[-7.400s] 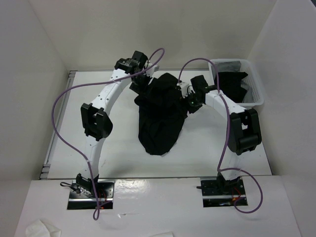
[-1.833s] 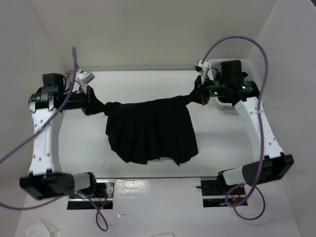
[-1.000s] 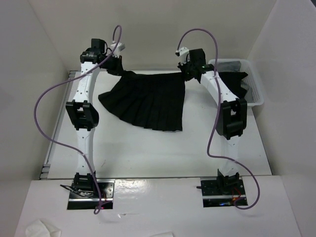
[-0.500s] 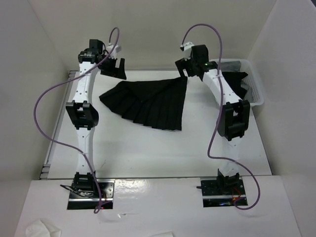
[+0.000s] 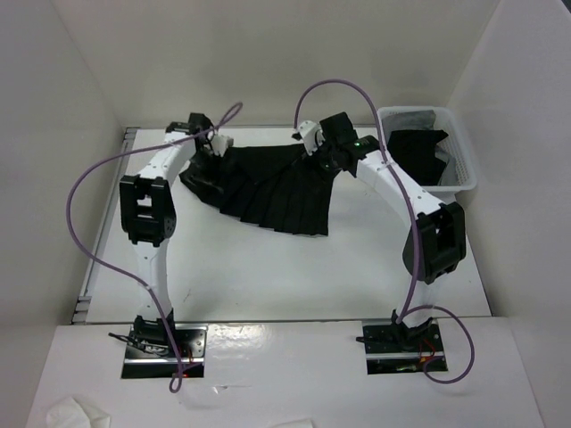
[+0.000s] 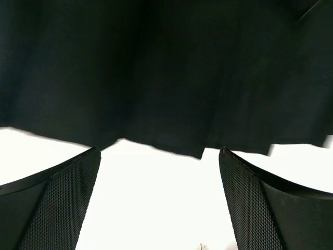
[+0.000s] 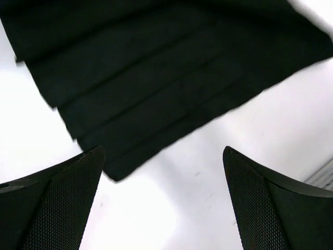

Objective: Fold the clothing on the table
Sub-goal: Flatten the skirt out

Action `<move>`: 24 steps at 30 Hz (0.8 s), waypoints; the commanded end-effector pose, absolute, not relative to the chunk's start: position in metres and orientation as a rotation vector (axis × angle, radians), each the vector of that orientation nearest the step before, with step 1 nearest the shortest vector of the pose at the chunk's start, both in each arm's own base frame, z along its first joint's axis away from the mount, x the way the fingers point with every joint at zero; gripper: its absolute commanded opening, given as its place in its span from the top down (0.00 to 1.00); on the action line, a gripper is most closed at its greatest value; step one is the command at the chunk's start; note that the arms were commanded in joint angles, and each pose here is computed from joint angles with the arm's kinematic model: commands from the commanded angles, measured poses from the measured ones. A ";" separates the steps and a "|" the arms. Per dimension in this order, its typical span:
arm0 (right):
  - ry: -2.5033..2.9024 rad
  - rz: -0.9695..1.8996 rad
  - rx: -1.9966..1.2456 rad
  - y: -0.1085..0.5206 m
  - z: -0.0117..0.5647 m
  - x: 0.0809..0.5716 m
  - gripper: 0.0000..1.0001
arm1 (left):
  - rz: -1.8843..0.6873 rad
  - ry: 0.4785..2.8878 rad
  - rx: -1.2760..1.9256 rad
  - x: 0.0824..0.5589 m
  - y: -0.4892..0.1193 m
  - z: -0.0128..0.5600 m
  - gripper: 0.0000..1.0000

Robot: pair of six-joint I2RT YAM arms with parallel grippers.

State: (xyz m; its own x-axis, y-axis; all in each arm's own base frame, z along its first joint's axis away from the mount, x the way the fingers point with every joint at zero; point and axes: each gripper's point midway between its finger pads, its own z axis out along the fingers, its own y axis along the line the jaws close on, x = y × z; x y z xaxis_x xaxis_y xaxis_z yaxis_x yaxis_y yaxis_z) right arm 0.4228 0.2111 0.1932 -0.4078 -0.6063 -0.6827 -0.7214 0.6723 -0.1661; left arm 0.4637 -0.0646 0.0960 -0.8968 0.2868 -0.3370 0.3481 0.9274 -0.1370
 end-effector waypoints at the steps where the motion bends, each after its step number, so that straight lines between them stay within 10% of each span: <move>1: 2.201 0.211 -1.077 0.209 0.178 0.403 0.02 | -0.095 2.682 0.443 0.473 -0.059 0.111 0.00; 24: 2.269 0.143 -1.076 0.201 0.160 0.399 0.02 | -0.117 2.331 0.472 0.481 -0.112 0.102 0.00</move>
